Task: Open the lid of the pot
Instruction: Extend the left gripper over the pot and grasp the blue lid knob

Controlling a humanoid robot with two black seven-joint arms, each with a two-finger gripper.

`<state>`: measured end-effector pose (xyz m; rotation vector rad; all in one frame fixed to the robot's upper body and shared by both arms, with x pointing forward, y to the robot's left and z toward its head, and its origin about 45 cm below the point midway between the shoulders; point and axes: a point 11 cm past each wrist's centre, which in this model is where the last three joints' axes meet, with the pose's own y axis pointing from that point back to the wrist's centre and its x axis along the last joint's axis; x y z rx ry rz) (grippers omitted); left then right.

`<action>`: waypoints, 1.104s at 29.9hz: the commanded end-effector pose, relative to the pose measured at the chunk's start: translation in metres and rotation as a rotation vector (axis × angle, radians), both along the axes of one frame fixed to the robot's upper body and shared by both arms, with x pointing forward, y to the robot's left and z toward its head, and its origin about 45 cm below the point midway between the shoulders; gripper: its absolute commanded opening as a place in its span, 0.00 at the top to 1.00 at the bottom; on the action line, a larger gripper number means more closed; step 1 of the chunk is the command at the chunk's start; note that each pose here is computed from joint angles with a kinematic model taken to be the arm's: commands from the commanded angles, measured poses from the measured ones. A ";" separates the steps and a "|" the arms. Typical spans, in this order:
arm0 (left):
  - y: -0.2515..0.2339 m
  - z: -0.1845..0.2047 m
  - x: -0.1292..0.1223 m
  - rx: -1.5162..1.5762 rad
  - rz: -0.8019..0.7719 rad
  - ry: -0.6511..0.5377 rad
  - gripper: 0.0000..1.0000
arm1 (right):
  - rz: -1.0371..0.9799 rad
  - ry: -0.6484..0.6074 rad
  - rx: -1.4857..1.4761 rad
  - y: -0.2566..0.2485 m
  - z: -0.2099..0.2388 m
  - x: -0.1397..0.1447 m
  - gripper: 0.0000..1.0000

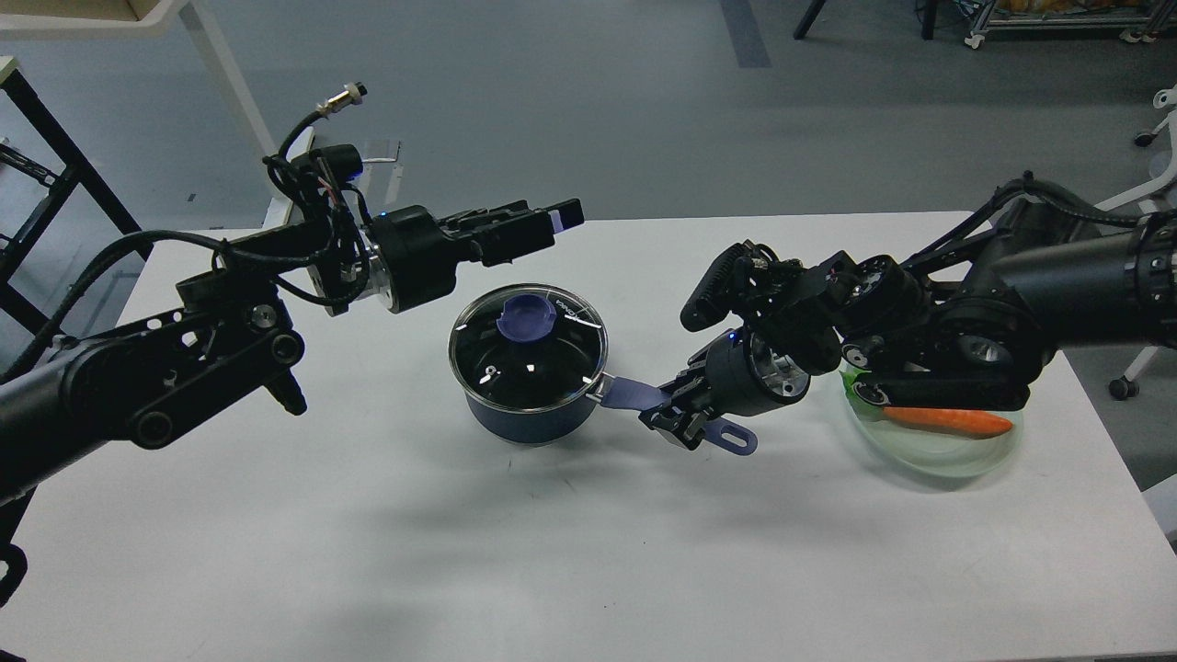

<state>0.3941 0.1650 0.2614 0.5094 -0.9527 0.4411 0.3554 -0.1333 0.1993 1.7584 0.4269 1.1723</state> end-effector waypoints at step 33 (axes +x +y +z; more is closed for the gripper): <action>0.012 -0.090 -0.011 0.376 -0.134 -0.242 0.16 | 0.001 -0.002 -0.001 0.001 0.002 0.001 0.79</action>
